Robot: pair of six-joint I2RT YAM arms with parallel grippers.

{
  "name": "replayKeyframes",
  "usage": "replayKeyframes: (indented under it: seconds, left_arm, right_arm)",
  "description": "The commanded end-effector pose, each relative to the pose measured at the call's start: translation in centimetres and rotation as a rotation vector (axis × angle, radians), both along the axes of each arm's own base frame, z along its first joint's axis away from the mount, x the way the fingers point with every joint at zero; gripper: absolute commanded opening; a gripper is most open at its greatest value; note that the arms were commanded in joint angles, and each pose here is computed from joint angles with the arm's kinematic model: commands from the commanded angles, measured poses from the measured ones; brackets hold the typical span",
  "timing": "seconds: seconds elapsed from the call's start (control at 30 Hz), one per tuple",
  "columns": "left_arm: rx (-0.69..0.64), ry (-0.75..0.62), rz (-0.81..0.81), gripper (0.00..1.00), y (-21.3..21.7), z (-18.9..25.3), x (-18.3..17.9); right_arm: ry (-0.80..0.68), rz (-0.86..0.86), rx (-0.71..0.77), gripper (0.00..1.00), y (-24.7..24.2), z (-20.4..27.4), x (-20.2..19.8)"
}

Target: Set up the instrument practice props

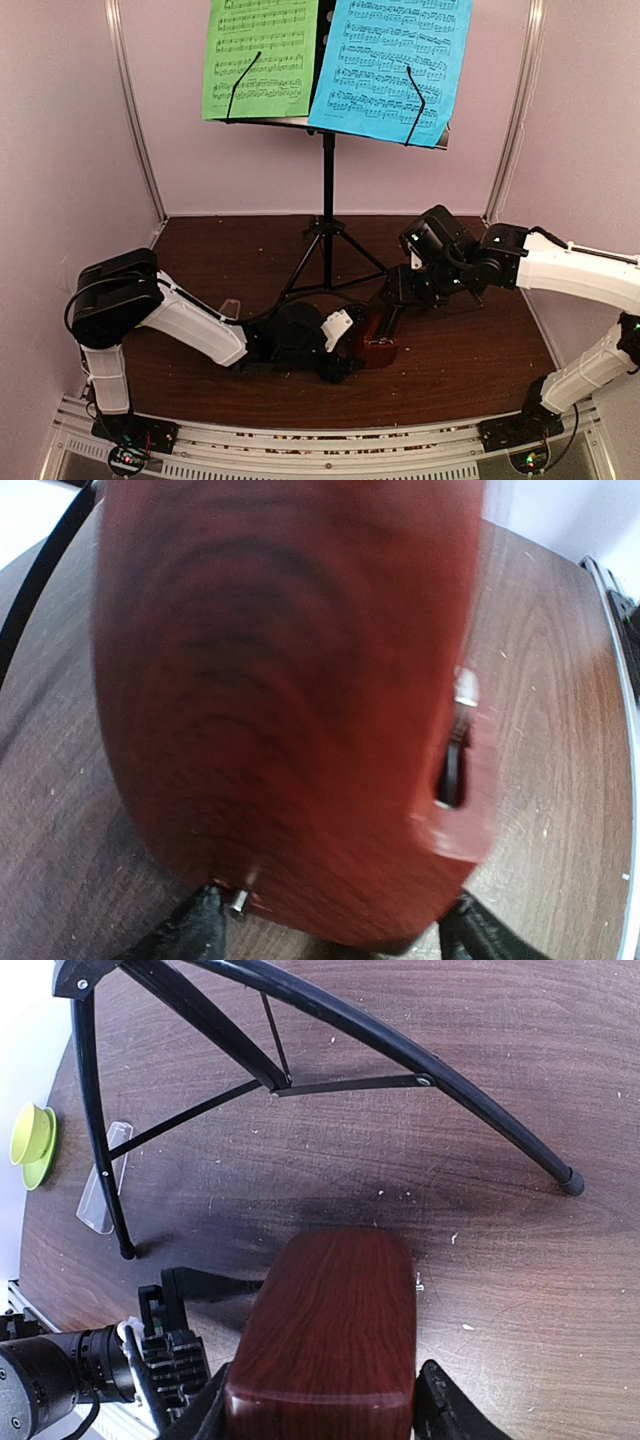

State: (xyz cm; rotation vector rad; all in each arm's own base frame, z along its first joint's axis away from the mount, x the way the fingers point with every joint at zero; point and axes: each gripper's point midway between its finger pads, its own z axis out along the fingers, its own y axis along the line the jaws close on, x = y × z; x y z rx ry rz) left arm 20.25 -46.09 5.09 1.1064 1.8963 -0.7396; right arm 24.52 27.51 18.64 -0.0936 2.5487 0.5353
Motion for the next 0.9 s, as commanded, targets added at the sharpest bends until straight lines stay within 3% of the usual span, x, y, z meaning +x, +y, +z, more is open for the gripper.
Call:
replayKeyframes:
  seconds: [0.0, 0.1, 0.2, 0.73, 0.8, 0.87]
  left_arm:
    - [-0.031, -0.041, 0.061, 0.84, 0.7, 1.2, 1.0]
    - [-0.057, -0.071, 0.110, 0.93, 2.5, 2.4, 1.8]
    - [-0.045, -0.107, 0.151, 0.97, 4.4, 3.1, 2.3]
    - [-0.013, -0.181, 0.249, 0.98, 7.8, 5.4, 3.8]
    - [-0.013, -0.183, 0.252, 0.98, 8.0, 5.5, 3.9]
    - [-0.013, -0.184, 0.252, 0.98, 8.2, 5.5, 4.0]
  right_arm:
    - [-0.082, -0.024, 0.091, 0.00, 1.3, 3.4, 1.4]
    - [-0.087, -0.044, 0.050, 0.00, 0.7, 3.4, 1.7]
    - [-0.102, -0.077, 0.011, 0.07, 0.1, 3.6, 2.1]
    - [-0.110, -0.198, -0.124, 0.16, 0.8, 2.8, 4.1]
    - [-0.094, -0.200, -0.120, 0.22, 1.2, 2.5, 4.1]
    - [-0.083, -0.183, -0.100, 0.38, 2.0, 2.3, 4.0]
